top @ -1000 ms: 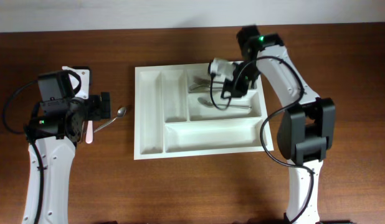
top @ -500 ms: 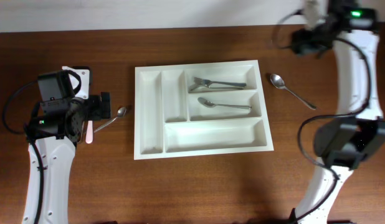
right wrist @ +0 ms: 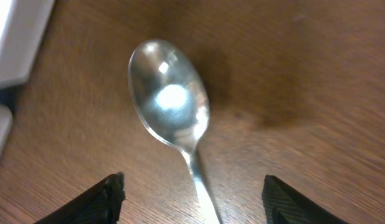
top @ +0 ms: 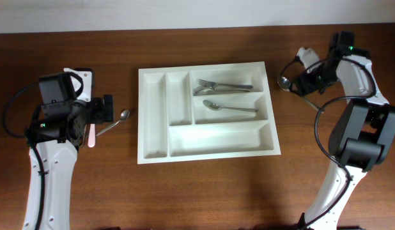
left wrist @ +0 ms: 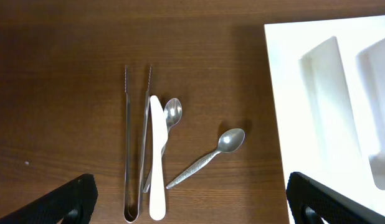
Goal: Pack container
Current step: 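Grasp the last metal spoon on the right with the right gripper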
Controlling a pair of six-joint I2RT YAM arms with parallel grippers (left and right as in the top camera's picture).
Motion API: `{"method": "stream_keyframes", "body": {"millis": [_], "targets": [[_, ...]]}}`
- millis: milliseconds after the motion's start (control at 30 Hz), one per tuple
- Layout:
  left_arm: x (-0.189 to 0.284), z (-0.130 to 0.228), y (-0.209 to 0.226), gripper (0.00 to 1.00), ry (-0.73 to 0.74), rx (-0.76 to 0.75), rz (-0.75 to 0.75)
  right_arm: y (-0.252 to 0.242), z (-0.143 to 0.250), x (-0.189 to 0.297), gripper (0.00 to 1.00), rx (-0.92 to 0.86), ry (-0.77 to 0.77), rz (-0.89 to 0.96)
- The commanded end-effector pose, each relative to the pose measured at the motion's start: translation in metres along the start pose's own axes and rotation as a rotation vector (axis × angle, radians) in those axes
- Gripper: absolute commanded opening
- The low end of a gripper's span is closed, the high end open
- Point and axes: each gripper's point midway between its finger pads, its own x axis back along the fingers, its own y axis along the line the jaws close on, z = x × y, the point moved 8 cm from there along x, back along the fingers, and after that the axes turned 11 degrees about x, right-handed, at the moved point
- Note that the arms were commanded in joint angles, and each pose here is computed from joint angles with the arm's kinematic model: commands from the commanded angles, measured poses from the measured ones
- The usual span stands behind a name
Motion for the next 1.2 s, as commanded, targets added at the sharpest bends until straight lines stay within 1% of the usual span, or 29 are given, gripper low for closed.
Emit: {"method": "stream_keyframes", "body": {"millis": [0,133,267,367,500,600,633,700,767,833,867,933,1067,1167], "targets": [[0.003,-0.005,0.001,0.99,-0.015,-0.011,-0.002,0.003,0.001,-0.006,0.72,0.117,-0.021,-0.024],[0.003,-0.005,0.001,0.99,-0.015,-0.011,-0.001,0.002,0.007,-0.016,0.69,0.113,0.005,-0.032],[0.003,-0.005,0.001,0.99,-0.015,-0.011,-0.001,0.006,0.017,-0.034,0.63,0.093,0.048,-0.083],[0.003,-0.005,0.001,0.99,-0.015,-0.011,-0.001,0.009,0.023,-0.045,0.55,0.082,0.099,-0.099],[0.003,-0.005,0.001,0.99,-0.015,-0.011,-0.001,0.005,0.028,-0.045,0.48,0.051,0.166,-0.052],[0.003,-0.005,0.001,0.99,-0.015,-0.011,-0.001,-0.001,0.037,-0.043,0.29,0.012,0.273,0.024],[0.003,-0.005,0.001,0.99,-0.015,-0.011,-0.001,-0.003,0.039,-0.043,0.25,0.011,0.314,0.054],[0.003,-0.005,0.001,0.99,-0.015,-0.011,-0.001,-0.004,0.040,-0.042,0.25,0.011,0.369,0.099],[0.003,-0.005,0.001,0.99,-0.015,-0.011,-0.002,-0.002,0.037,-0.043,0.23,0.026,0.391,0.116],[0.003,-0.005,0.001,0.99,-0.015,-0.011,-0.001,0.000,0.034,-0.044,0.17,0.039,0.399,0.121],[0.003,-0.005,0.001,0.99,-0.015,-0.011,-0.001,0.001,0.032,-0.045,0.11,0.043,0.400,0.121],[0.003,-0.005,0.001,0.99,-0.015,-0.011,-0.001,0.005,0.028,-0.047,0.04,0.052,0.397,0.119],[0.003,-0.005,0.001,0.99,-0.015,-0.011,-0.001,0.011,0.019,-0.050,0.04,0.034,0.389,0.129],[0.003,-0.005,0.001,0.99,-0.015,-0.011,-0.001,0.010,0.018,-0.050,0.04,-0.058,0.379,0.150]]}}
